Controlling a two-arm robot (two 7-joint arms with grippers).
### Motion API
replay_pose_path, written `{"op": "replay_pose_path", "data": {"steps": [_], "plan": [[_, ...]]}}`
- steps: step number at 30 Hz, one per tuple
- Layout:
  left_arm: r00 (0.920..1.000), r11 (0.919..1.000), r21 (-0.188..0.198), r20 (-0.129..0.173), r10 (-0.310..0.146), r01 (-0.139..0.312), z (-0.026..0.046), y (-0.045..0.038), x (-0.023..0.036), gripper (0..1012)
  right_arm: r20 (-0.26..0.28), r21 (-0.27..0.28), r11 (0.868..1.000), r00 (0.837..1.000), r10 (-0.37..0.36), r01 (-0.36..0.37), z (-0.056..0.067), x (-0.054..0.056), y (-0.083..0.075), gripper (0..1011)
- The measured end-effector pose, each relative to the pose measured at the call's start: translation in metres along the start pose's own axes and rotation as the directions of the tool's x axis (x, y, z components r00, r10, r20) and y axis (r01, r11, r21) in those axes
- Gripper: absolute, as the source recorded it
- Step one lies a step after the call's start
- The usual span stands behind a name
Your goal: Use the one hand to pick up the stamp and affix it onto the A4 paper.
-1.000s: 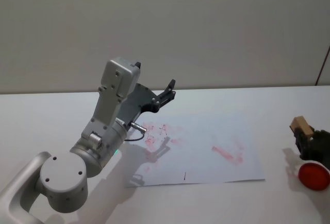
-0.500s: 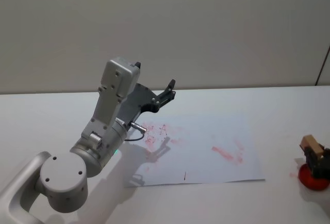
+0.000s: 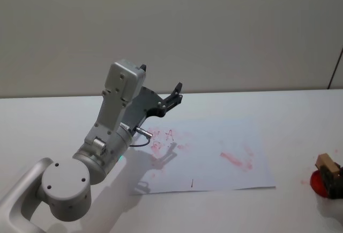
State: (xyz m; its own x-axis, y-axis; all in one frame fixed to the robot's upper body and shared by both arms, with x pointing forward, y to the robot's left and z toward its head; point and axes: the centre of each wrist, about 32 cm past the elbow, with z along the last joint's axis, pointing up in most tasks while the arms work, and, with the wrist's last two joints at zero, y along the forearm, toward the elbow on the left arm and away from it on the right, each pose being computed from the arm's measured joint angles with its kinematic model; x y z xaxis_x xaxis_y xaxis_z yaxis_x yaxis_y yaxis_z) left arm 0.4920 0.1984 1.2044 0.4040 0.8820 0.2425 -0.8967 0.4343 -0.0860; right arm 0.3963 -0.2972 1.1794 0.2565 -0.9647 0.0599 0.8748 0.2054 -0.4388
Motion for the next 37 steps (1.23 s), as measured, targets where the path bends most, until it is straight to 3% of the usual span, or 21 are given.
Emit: {"op": "replay_pose_path", "data": {"steps": [8, 21, 25, 34, 37], "plan": [[1.0000, 1.0000, 0.000, 0.000, 0.000, 0.000, 0.0000, 0.0000, 0.0000, 1001, 0.005, -0.014, 1.000, 1.000, -0.002, 0.002, -0.0015, 0.0001, -0.0003, 233], [1.0000, 1.0000, 0.000, 0.000, 0.000, 0.000, 0.0000, 0.0000, 0.0000, 1001, 0.008, -0.025, 1.000, 1.000, -0.004, 0.004, -0.0031, 0.0003, -0.0002, 624], [1.0000, 1.0000, 0.000, 0.000, 0.000, 0.000, 0.0000, 0.0000, 0.0000, 1001, 0.008, -0.027, 1.000, 1.000, -0.004, 0.004, -0.0035, 0.0003, -0.0002, 788], [1.0000, 1.0000, 0.000, 0.000, 0.000, 0.000, 0.0000, 0.0000, 0.0000, 1001, 0.009, -0.029, 1.000, 1.000, -0.005, 0.005, -0.0039, 0.0004, -0.0001, 1000], [1.0000, 1.0000, 0.000, 0.000, 0.000, 0.000, 0.0000, 0.0000, 0.0000, 1001, 0.009, -0.029, 1.000, 1.000, -0.005, 0.005, -0.0039, 0.0004, -0.0001, 1001]]}}
